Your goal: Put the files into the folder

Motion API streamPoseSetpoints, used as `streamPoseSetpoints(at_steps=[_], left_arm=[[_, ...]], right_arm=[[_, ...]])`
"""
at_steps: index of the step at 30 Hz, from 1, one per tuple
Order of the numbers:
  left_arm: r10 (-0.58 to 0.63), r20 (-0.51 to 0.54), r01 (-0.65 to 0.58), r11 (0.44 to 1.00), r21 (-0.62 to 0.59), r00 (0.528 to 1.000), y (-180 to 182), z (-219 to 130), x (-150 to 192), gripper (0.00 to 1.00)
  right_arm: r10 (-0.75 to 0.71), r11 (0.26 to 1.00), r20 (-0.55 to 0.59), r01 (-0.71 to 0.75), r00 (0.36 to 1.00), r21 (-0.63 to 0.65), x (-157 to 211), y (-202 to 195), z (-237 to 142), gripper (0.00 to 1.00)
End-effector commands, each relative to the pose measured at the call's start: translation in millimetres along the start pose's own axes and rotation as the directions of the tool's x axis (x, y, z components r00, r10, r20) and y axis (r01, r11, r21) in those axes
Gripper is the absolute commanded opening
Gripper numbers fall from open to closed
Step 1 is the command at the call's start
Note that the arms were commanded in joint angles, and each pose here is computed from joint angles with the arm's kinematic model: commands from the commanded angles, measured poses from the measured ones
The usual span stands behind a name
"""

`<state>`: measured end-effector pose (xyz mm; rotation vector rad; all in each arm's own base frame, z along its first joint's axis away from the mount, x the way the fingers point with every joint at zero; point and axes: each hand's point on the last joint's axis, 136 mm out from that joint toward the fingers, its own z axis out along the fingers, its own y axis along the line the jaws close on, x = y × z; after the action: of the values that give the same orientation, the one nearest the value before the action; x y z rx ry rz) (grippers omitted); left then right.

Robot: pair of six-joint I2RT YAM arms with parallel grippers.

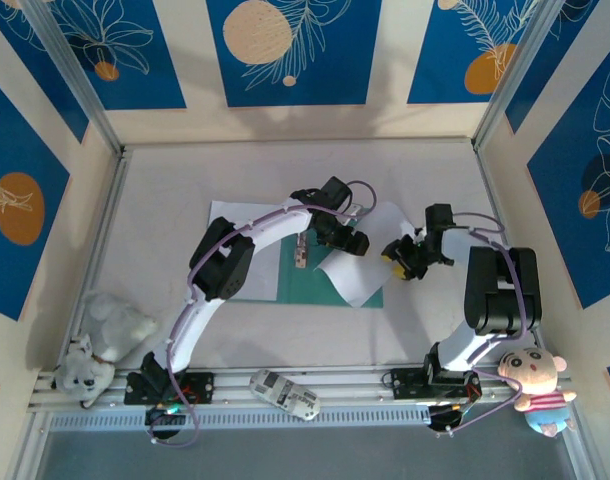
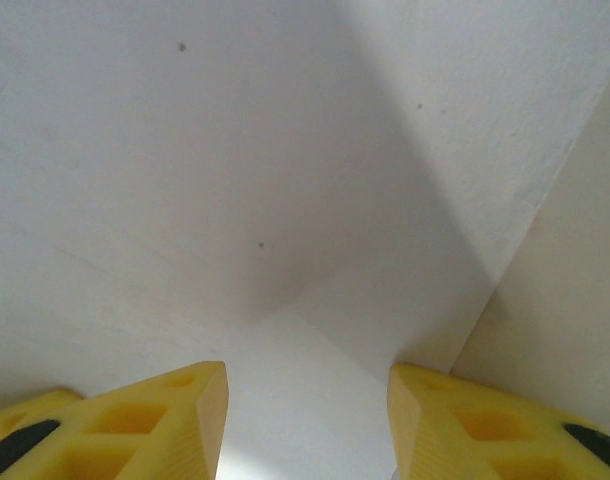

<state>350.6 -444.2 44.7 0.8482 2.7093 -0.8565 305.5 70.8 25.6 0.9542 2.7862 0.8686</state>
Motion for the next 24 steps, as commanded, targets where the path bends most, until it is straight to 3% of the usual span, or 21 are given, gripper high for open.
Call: streamPoseSetpoints(at_steps=[1, 14, 24], left_arm=[[-0.058, -0.059, 0.058, 0.998, 0.001, 0.997, 1, 9, 18, 0.79], [-0.253, -0.032, 0.254, 0.964, 0.083, 0.967, -15, -14, 3, 0.61], [-0.445, -0.028, 0.439, 0.869, 0.226, 0.895, -25, -39, -3, 0.47]], right_arm=[[0.005, 1.000, -0.014, -0.005, 1.000, -0.018, 0, 11, -4, 0.47], [-0.062, 0.988, 0.035, 0.066, 0.997, -0.139, 19, 43, -59, 0.48], [-0.054, 0.937, -0.018, 0.044, 0.998, -0.347, 53, 60, -91, 0.50]])
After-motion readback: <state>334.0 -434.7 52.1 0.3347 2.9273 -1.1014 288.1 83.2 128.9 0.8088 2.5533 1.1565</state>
